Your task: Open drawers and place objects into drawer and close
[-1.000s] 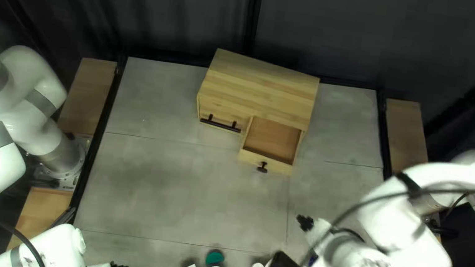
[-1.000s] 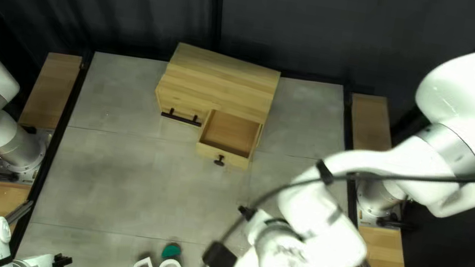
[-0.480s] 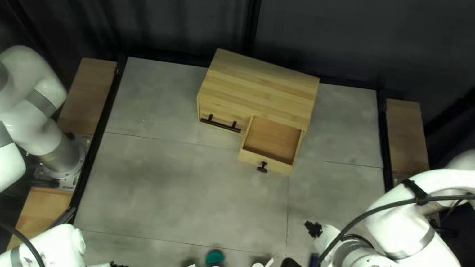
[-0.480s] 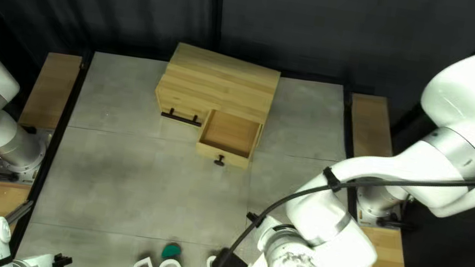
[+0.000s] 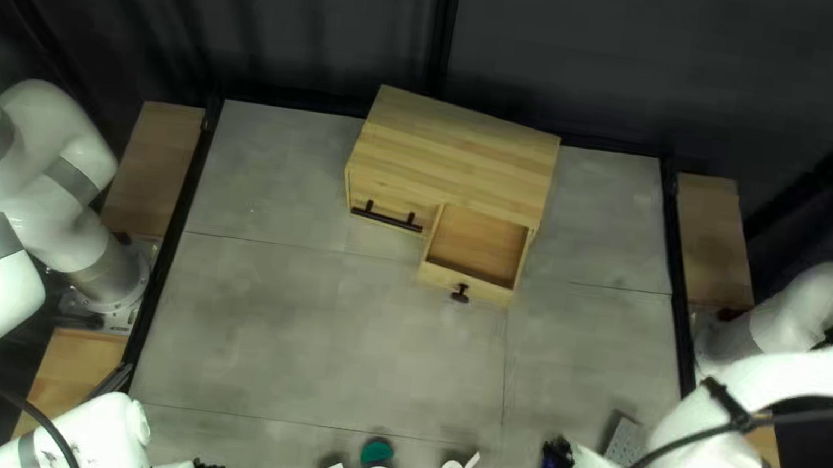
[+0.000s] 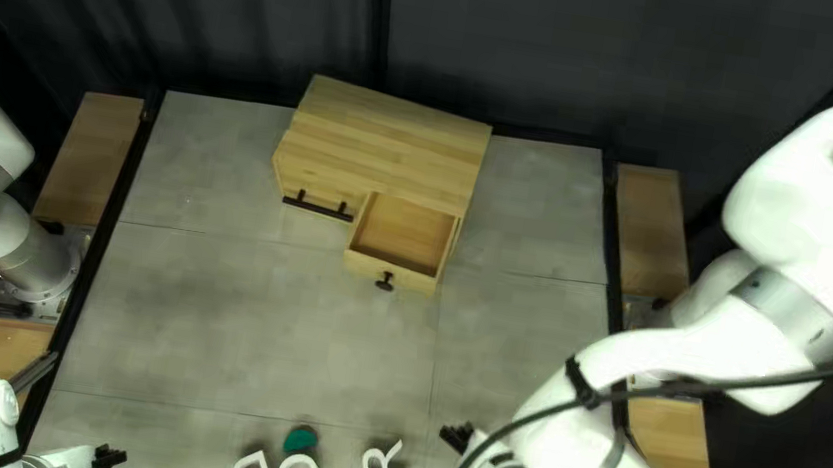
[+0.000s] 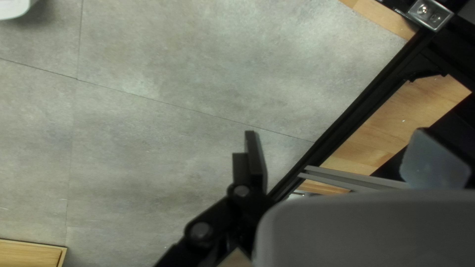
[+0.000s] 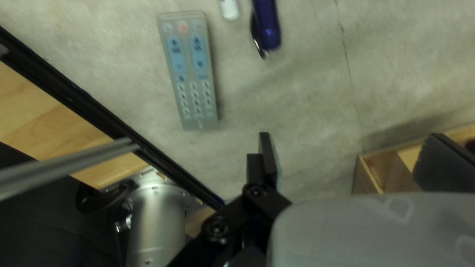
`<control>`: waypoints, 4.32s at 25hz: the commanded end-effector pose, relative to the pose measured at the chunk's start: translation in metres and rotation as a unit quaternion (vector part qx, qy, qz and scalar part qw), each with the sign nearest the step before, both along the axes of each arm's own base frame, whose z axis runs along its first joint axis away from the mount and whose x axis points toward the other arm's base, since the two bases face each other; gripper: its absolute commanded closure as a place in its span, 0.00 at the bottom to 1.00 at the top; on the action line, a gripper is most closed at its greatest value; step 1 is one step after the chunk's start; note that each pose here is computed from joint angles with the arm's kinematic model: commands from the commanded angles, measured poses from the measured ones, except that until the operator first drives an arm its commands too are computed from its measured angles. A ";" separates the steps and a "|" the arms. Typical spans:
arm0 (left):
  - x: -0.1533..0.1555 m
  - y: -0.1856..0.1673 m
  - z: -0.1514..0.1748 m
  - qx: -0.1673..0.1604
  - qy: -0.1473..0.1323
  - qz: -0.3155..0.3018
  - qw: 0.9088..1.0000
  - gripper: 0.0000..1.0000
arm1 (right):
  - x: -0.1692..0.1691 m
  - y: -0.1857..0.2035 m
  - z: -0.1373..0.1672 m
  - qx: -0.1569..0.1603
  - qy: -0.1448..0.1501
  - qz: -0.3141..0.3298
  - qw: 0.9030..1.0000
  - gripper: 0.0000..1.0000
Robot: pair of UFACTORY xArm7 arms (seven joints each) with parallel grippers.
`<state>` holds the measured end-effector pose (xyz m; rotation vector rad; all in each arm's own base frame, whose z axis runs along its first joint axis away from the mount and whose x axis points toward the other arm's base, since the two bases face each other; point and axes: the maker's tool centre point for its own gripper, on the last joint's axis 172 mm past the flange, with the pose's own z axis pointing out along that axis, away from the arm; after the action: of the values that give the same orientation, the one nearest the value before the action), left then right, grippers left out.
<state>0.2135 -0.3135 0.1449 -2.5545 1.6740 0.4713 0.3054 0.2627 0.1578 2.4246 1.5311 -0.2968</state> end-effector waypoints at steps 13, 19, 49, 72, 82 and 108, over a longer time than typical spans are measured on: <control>0.000 0.000 0.000 0.000 0.000 0.000 1.000 0.00 | -0.057 0.003 -0.088 0.021 0.024 0.004 0.999 0.00; 0.000 0.000 0.000 0.000 0.000 0.000 1.000 0.00 | -0.065 -0.001 -0.106 0.037 0.024 0.013 0.999 0.00; 0.000 0.000 0.000 0.000 0.000 0.000 1.000 0.00 | -0.062 -0.005 -0.139 0.082 0.037 0.054 0.994 0.04; 0.000 0.000 0.000 0.000 0.000 0.000 1.000 0.00 | -0.043 -0.031 -0.052 0.061 0.011 0.026 0.998 0.99; 0.000 0.000 0.000 0.000 0.000 0.000 1.000 0.00 | 0.061 -0.138 0.069 0.041 -0.038 0.099 0.994 1.00; 0.000 0.000 0.000 0.000 0.000 0.000 1.000 0.00 | 0.218 -0.237 0.085 0.173 -0.128 0.111 0.970 1.00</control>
<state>0.2135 -0.3135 0.1449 -2.5545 1.6740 0.4713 0.5242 0.0260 0.2447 2.3753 1.8274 0.3277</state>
